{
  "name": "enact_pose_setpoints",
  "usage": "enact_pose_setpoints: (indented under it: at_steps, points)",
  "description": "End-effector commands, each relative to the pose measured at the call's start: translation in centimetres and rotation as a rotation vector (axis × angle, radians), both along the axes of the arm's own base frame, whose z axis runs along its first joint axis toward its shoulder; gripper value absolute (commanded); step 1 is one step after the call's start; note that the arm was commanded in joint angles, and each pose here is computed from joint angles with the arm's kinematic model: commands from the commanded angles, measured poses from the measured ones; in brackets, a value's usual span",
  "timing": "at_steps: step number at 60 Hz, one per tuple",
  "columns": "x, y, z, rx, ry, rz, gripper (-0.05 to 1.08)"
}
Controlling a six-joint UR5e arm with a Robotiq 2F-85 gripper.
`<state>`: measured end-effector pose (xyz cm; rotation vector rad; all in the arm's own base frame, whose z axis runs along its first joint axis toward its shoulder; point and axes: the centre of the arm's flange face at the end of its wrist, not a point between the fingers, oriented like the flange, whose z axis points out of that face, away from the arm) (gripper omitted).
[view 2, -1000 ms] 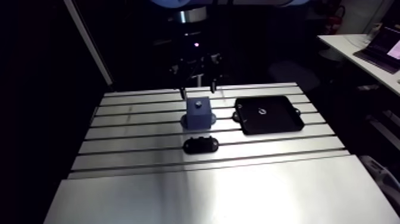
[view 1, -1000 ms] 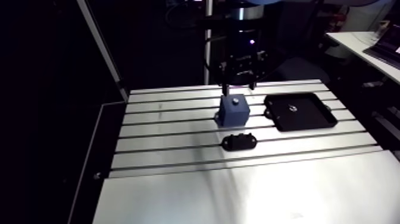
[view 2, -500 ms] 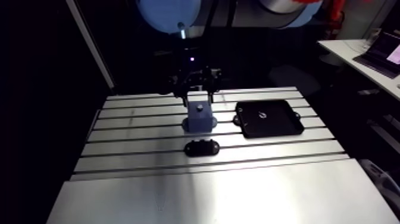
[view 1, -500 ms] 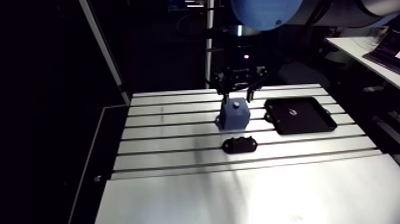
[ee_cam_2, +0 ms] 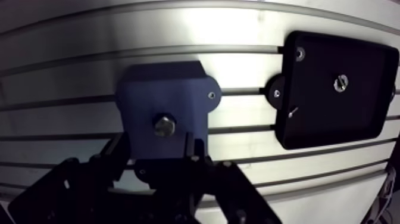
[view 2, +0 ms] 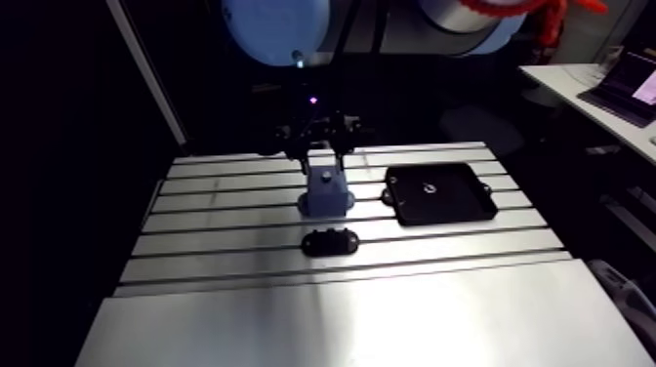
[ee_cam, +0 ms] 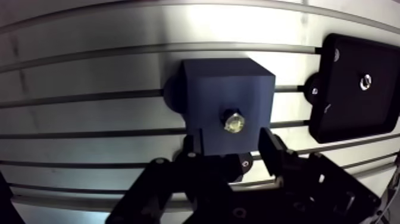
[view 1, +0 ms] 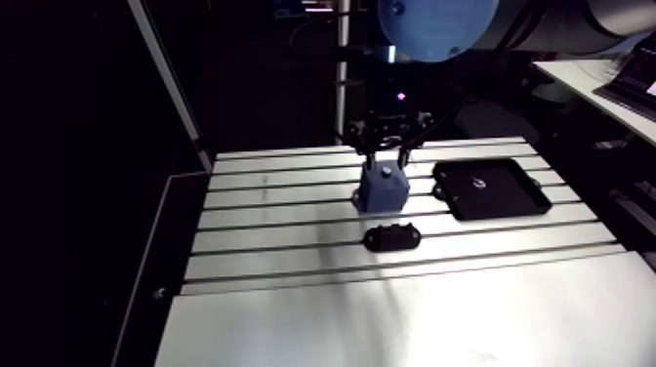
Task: Pick up the M10 bolt and insert it into the hex recess until seated.
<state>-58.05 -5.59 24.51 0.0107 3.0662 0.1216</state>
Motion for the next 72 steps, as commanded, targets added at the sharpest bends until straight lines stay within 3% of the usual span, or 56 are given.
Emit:
enact_pose_setpoints:
  at_steps: [1, 45, 51, 55, 59, 72]
  points:
    - [-0.37, 0.2, -0.02, -0.012, 0.011, 0.003, 0.44]
    - [-0.68, 0.58, -0.74, -0.014, 0.022, 0.039, 0.49]
    - [-0.68, 0.55, -0.75, -0.017, 0.023, 0.039, 0.49]
    - [-0.73, 0.49, -0.72, -0.033, 0.025, 0.036, 0.49]
    - [-0.68, 0.44, -0.69, -0.037, 0.026, 0.036, 0.49]
    - [-0.71, 0.79, -0.69, -0.036, 0.025, 0.032, 0.49]
